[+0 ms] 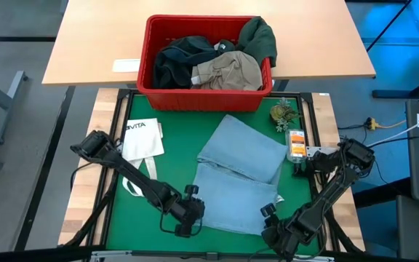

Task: Fold Laundry from Bin
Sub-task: Fold the light blue jeans

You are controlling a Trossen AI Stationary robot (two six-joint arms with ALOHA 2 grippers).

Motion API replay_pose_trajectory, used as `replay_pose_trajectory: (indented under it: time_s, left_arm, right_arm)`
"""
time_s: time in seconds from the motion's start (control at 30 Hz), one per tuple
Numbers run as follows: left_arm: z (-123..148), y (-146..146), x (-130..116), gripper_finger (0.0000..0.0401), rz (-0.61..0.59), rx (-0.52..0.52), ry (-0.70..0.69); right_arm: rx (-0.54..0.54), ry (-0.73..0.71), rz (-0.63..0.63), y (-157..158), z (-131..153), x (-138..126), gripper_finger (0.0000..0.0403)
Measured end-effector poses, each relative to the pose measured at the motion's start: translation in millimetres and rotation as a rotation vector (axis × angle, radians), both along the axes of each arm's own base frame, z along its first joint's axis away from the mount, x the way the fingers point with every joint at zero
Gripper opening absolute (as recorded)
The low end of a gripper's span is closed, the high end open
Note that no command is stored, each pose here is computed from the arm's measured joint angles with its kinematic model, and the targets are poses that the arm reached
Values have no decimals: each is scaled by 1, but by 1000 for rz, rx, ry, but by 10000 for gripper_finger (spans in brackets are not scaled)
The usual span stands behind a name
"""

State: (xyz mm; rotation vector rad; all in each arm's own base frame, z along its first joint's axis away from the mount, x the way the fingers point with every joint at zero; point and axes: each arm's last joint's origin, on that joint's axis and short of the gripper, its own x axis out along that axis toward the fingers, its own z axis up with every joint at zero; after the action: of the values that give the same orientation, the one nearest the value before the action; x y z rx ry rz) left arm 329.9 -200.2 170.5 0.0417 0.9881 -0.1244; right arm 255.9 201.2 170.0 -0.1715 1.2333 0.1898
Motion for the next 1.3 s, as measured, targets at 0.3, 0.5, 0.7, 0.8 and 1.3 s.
replay_pose_trajectory:
  time_s: [0.3,0.5,0.7,0.8,1.3]
  left_arm:
    - [-38,-14,0,125,-44,22,90]
    - [-33,-11,0,125,-35,21,80]
    - [-31,-8,2,126,-16,-3,82]
    - [-31,-6,3,134,7,-30,90]
    - [-31,0,8,196,159,-80,72]
  right_arm:
    - [18,12,6,1,0,0,138]
    - [20,11,6,1,0,0,138]
    - [33,15,10,1,0,0,138]
    - [58,33,8,2,0,0,138]
    - [140,27,-11,6,2,3,208]
